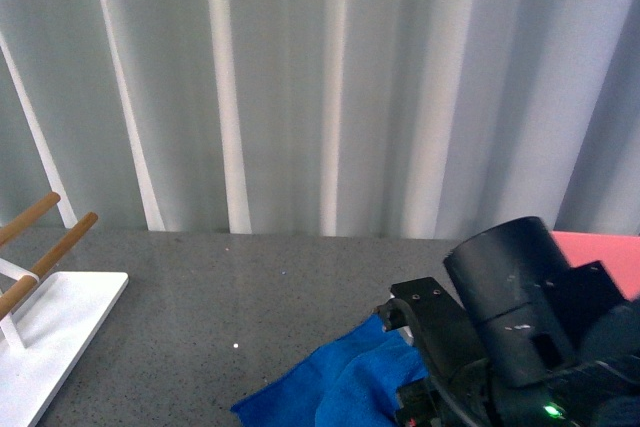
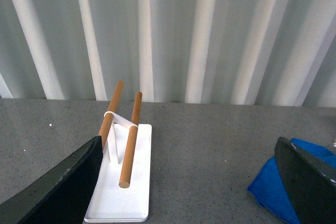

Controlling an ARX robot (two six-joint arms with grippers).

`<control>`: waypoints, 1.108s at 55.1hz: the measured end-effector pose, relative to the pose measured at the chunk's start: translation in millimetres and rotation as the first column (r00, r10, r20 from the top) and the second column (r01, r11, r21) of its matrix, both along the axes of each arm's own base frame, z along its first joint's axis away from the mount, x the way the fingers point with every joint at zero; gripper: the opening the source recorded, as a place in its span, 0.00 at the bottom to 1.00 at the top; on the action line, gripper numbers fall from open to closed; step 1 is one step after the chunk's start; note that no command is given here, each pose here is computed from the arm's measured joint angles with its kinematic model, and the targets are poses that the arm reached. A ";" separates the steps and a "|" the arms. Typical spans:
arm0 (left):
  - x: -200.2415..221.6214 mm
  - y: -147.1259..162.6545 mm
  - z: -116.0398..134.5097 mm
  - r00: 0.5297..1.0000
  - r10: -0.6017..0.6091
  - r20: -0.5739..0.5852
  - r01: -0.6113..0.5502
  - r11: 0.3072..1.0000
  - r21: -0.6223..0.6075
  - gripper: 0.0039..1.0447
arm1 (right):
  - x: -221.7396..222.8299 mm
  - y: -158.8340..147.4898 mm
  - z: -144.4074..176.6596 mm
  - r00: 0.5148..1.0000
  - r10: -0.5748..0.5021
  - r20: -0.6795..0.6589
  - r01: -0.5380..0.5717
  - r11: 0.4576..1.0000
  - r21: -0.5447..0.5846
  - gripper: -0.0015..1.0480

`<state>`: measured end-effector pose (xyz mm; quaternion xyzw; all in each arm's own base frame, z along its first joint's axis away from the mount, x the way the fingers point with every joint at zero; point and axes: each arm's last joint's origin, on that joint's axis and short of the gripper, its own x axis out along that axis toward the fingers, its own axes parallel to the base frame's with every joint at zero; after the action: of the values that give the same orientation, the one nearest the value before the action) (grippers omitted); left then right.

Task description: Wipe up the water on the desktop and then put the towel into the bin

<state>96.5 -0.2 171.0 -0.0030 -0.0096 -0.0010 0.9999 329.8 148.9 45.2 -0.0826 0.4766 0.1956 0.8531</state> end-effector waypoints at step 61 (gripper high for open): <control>-0.1 0.0 0.1 1.000 0.000 0.002 0.000 1.000 0.001 0.94 | 49.0 108.9 38.7 0.976 0.158 0.148 -0.185 0.964 0.192 0.04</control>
<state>96.4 -0.2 171.1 -0.0024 -0.0106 -0.0010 0.9999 378.7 257.9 84.0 -0.0480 0.3880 0.3107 0.8664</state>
